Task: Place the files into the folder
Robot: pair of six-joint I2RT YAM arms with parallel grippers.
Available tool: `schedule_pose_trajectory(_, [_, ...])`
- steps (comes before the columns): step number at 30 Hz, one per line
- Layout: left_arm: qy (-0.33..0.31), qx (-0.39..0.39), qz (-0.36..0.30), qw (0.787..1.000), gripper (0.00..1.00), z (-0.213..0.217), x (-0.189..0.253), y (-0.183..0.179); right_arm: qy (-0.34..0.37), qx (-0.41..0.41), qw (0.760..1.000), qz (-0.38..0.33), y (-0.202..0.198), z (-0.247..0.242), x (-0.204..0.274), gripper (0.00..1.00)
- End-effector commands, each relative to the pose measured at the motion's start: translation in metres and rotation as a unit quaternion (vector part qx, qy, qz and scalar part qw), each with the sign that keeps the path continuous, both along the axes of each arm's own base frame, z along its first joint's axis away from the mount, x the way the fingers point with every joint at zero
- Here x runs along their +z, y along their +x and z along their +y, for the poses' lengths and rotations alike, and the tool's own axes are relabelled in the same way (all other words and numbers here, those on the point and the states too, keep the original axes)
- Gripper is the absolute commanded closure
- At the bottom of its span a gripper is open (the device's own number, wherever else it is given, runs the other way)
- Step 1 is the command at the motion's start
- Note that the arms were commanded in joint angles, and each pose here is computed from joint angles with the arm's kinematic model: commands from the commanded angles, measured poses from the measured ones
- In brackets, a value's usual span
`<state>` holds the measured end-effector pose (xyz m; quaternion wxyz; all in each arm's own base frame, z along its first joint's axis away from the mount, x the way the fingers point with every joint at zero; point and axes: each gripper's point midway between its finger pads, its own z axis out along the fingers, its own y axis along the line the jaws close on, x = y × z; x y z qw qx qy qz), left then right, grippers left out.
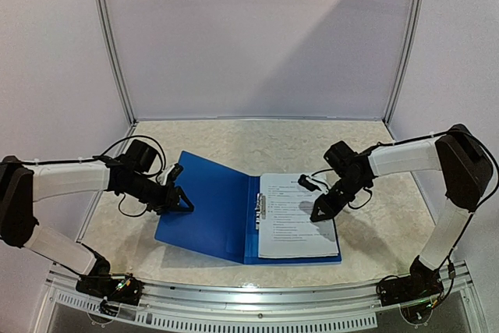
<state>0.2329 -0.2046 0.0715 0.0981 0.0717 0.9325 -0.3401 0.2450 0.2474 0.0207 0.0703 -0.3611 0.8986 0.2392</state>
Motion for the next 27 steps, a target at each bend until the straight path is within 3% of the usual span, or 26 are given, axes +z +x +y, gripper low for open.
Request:
schedule_pose_trajectory(1, [-0.009, -0.007, -0.013, 1.000, 0.56, -0.007, 0.007, -0.002, -0.013, 0.016, 1.000, -0.012, 0.007, 0.004, 0.012, 0.84])
schedule_pose_trajectory(4, [-0.008, -0.001, -0.019, 1.000, 0.51, -0.006, 0.015, -0.003, 0.005, 0.034, 0.999, -0.034, 0.011, 0.008, 0.036, 0.80])
schedule_pose_trajectory(7, [0.006, 0.014, -0.032, 0.999, 0.35, -0.003, 0.026, -0.002, 0.035, 0.051, 0.995, -0.072, 0.013, 0.014, 0.069, 0.75])
schedule_pose_trajectory(10, [0.023, 0.033, -0.044, 0.998, 0.28, 0.004, 0.034, 0.000, 0.048, 0.058, 0.994, -0.084, 0.014, 0.016, 0.089, 0.73])
schedule_pose_trajectory(23, [-0.001, 0.039, -0.031, 0.999, 0.32, -0.013, 0.029, -0.040, 0.033, 0.059, 0.993, -0.100, 0.007, 0.002, 0.093, 0.72])
schedule_pose_trajectory(27, [0.027, 0.047, -0.032, 0.998, 0.30, -0.009, 0.021, -0.043, 0.035, 0.057, 0.993, -0.099, 0.006, 0.002, 0.091, 0.72])
